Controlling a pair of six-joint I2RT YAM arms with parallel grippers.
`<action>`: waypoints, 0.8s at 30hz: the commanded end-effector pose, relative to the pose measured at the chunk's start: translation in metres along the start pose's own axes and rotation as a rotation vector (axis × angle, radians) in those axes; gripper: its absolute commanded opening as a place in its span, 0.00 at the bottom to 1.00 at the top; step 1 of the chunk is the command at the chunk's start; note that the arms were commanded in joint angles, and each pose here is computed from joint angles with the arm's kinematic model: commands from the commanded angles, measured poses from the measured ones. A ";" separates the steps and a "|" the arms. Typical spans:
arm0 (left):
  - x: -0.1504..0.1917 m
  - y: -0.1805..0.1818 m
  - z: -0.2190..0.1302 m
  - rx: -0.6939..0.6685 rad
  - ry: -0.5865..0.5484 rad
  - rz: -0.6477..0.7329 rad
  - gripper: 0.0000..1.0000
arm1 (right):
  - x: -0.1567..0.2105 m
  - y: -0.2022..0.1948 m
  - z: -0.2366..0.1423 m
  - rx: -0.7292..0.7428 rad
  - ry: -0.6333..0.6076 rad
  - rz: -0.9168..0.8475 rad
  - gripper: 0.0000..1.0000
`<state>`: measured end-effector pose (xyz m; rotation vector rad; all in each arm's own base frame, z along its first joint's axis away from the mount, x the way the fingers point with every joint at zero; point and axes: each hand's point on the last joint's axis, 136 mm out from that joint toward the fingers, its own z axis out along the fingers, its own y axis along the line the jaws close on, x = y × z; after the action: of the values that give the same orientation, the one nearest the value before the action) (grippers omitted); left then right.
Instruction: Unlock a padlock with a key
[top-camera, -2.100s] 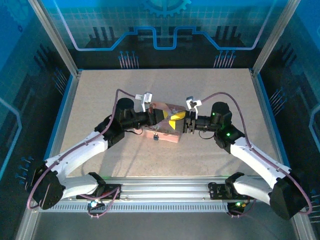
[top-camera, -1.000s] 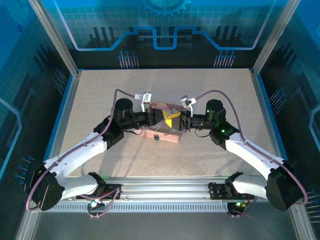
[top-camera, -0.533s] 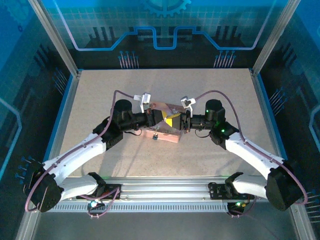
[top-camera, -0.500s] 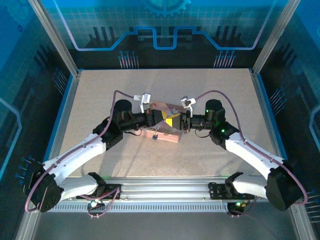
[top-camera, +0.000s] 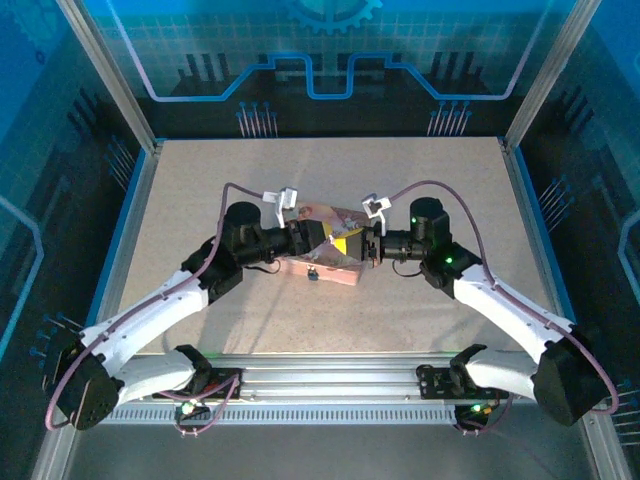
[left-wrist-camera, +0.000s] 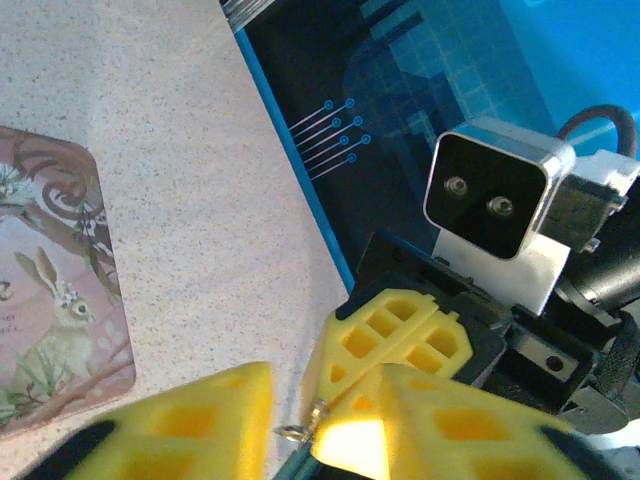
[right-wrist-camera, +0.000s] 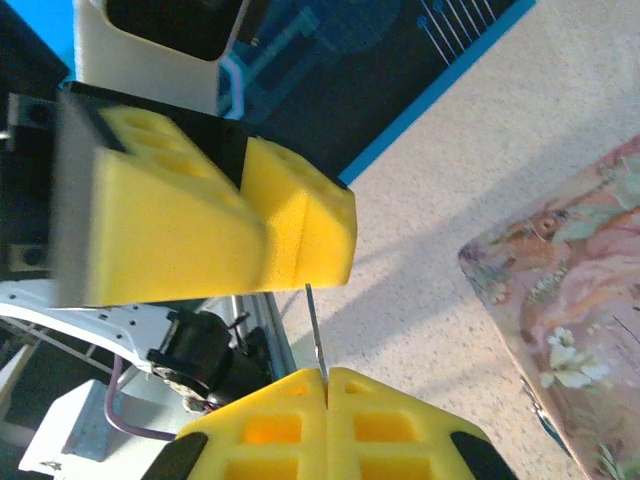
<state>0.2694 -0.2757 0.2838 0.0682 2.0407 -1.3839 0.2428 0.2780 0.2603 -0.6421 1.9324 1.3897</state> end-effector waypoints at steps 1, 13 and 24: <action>0.002 0.007 -0.008 -0.051 -0.007 0.036 0.44 | 0.001 -0.008 -0.004 0.071 0.041 -0.015 0.01; 0.011 0.055 -0.037 -0.324 -0.013 0.133 0.88 | 0.019 -0.055 0.001 0.224 0.130 0.045 0.00; 0.028 0.107 -0.072 -0.541 -0.026 0.265 0.99 | 0.002 -0.099 0.022 0.257 0.118 0.185 0.00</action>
<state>0.2581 -0.1965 0.2112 0.0560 2.2211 -0.7750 0.3037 0.2661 0.1942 -0.5048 2.2502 1.1796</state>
